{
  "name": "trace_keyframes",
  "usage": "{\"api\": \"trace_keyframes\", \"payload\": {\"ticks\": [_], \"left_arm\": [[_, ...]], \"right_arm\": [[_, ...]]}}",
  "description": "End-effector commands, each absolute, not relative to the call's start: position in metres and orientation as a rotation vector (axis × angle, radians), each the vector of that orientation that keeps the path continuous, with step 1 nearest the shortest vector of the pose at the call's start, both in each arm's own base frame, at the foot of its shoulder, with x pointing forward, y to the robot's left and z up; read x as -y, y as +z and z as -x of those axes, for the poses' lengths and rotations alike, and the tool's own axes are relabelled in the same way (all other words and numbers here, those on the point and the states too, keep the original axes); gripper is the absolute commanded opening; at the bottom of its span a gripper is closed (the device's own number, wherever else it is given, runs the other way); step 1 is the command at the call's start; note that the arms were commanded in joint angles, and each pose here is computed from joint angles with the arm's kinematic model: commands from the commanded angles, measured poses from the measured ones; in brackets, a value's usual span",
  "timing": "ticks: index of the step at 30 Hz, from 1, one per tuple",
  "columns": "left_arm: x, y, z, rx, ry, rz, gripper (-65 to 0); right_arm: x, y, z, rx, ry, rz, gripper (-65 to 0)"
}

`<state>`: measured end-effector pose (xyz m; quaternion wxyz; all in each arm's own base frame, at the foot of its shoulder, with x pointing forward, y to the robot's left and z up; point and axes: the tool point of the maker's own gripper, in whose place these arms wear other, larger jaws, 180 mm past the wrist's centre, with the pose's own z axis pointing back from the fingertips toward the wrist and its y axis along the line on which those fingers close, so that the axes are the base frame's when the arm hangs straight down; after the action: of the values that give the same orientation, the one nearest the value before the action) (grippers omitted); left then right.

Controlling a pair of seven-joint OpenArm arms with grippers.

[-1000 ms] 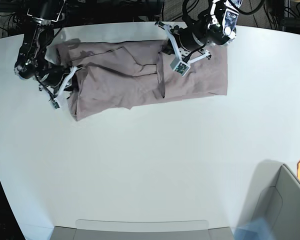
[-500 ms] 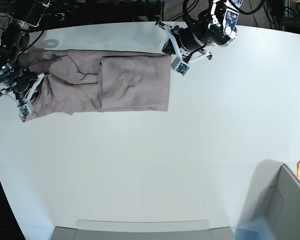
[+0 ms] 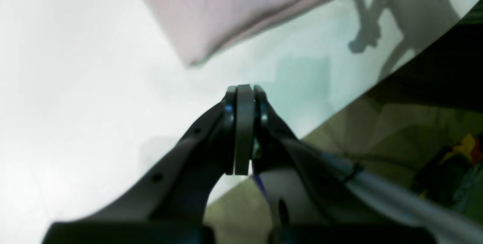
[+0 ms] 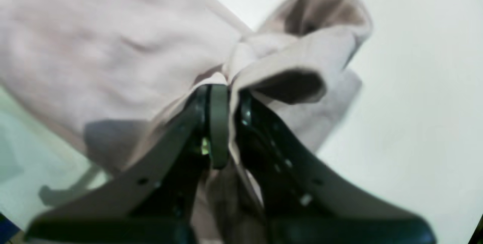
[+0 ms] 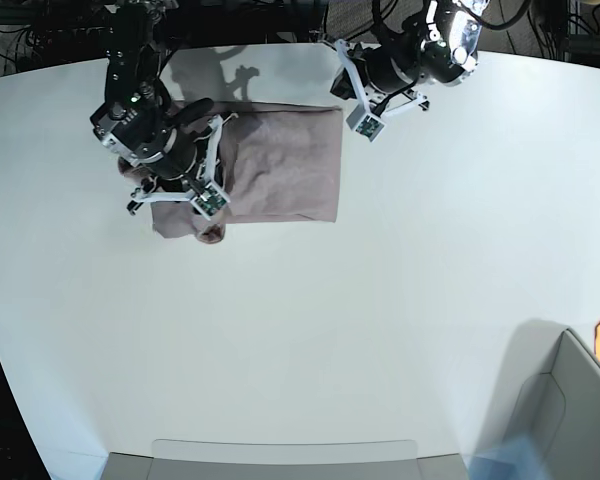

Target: Fold the T-shirt properly

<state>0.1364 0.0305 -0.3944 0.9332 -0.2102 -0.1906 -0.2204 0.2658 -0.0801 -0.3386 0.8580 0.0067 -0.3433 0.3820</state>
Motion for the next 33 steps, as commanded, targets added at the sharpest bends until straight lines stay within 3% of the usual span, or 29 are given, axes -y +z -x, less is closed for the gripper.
{"api": "trace_keyframes", "payload": {"ticks": [1,10,17,23,29,33], "left_arm": [[-0.032,-0.390,-0.138,0.410,-0.455,0.431,-65.0],[-0.061,-0.395,-0.136,0.393,-0.408,0.371,-65.0],[-0.060,-0.395,-0.136,0.392,-0.411,0.374,-65.0],[-0.060,-0.395,-0.136,0.392,-0.411,0.374,-65.0],[-0.060,-0.396,-0.136,0.391,-0.409,0.373,-65.0],[-0.060,-0.396,-0.135,0.390,-0.409,0.374,-65.0]], "right_arm": [[0.070,-0.326,-0.275,0.777,0.812,-0.011,-65.0],[-0.013,-0.330,-0.262,0.786,0.881,-0.114,-65.0],[-0.032,-0.357,-0.270,0.713,0.848,-0.133,-65.0],[-0.058,-0.348,-0.266,0.742,0.877,-0.169,-44.6],[-0.096,-0.328,-0.251,0.787,0.972,-0.288,-41.3],[-0.063,-0.291,-0.270,0.910,0.877,-0.241,-41.3]]}}
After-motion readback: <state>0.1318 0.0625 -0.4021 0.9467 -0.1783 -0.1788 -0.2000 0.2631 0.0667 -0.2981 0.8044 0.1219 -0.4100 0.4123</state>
